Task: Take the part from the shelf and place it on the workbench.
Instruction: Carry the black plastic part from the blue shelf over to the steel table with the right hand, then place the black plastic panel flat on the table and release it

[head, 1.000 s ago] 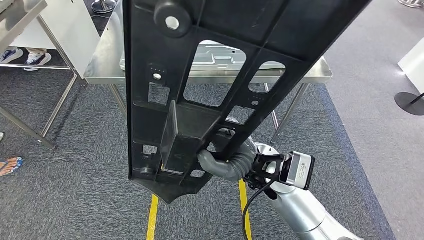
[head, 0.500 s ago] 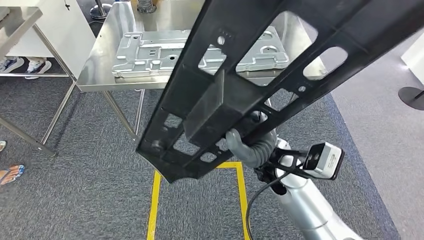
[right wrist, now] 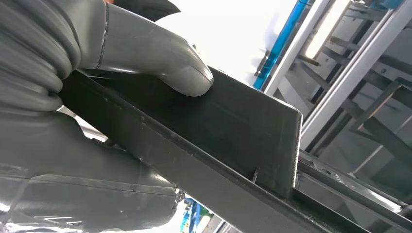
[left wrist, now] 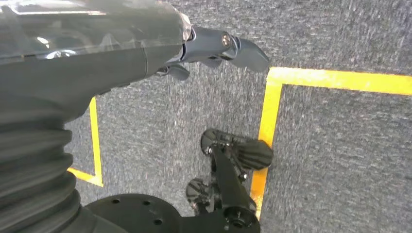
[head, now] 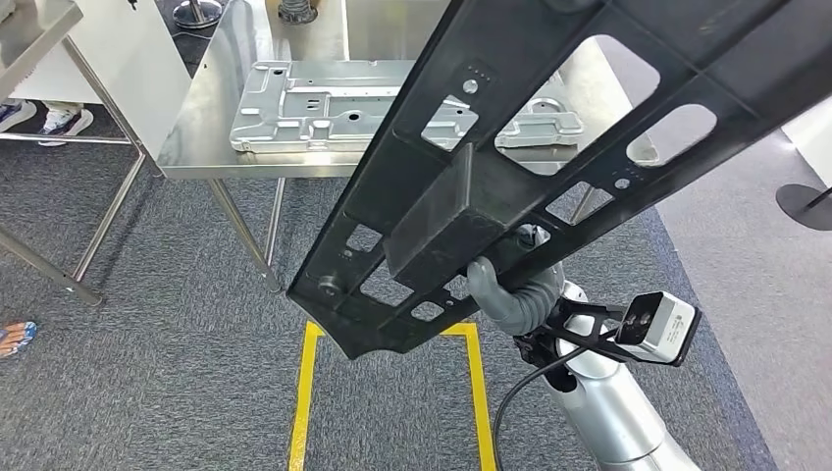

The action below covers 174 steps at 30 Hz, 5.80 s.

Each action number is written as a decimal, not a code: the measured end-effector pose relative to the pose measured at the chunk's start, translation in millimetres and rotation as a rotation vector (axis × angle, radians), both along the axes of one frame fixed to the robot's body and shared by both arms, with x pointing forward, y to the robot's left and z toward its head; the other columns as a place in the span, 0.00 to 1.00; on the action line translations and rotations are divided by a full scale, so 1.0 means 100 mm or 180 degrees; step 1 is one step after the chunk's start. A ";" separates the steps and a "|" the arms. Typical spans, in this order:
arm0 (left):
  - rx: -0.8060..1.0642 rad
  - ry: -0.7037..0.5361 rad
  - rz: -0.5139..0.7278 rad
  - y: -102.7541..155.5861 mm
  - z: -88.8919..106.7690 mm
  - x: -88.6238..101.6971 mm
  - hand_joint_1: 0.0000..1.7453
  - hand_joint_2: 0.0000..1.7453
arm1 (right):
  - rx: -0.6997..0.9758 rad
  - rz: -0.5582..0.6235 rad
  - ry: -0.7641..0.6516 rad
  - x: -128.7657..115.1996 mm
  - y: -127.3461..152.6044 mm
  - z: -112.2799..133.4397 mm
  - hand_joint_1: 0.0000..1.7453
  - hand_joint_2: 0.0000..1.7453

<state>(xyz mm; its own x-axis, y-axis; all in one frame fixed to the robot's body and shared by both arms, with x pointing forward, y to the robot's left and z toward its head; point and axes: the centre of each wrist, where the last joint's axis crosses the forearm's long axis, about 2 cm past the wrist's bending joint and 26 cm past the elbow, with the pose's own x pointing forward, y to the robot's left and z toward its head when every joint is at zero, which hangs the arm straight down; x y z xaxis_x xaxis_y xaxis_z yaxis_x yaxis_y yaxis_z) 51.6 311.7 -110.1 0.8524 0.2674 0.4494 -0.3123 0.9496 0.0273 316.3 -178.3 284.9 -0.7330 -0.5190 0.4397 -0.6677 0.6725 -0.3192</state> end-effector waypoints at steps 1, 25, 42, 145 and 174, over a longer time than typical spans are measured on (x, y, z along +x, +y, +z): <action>0.0000 0.0003 0.0000 0.00 0.00 0.00 0.00 1.00 | -0.0004 0.0000 0.0006 0.00 -0.01 0.00 1.00 1.00; 0.0035 0.0009 -0.0033 0.04 0.00 0.00 0.00 1.00 | 0.0049 -0.0020 -0.0084 -0.01 -0.06 0.08 1.00 1.00; 0.0049 -0.0011 -0.0031 0.06 0.01 0.05 0.00 1.00 | 0.0077 -0.0036 -0.0129 -0.02 -0.07 0.14 1.00 1.00; 0.0018 -0.0105 -0.0173 -0.05 0.00 0.02 0.00 1.00 | -0.3184 -0.3857 -0.2225 0.95 0.41 0.54 1.00 1.00; -0.0205 -0.0314 -0.0317 -0.17 -0.01 -0.02 0.00 1.00 | -0.5582 -0.2160 -0.0820 1.18 0.55 -0.87 0.00 1.00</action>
<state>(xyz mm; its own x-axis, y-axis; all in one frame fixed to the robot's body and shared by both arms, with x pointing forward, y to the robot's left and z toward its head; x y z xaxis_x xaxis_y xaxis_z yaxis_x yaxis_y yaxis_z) 49.7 295.0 -110.8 0.8287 0.2146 0.5169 -0.2145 0.9748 -0.0608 434.8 -123.4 198.3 -0.7176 0.6938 -0.0604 -0.2978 -0.3841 -0.8739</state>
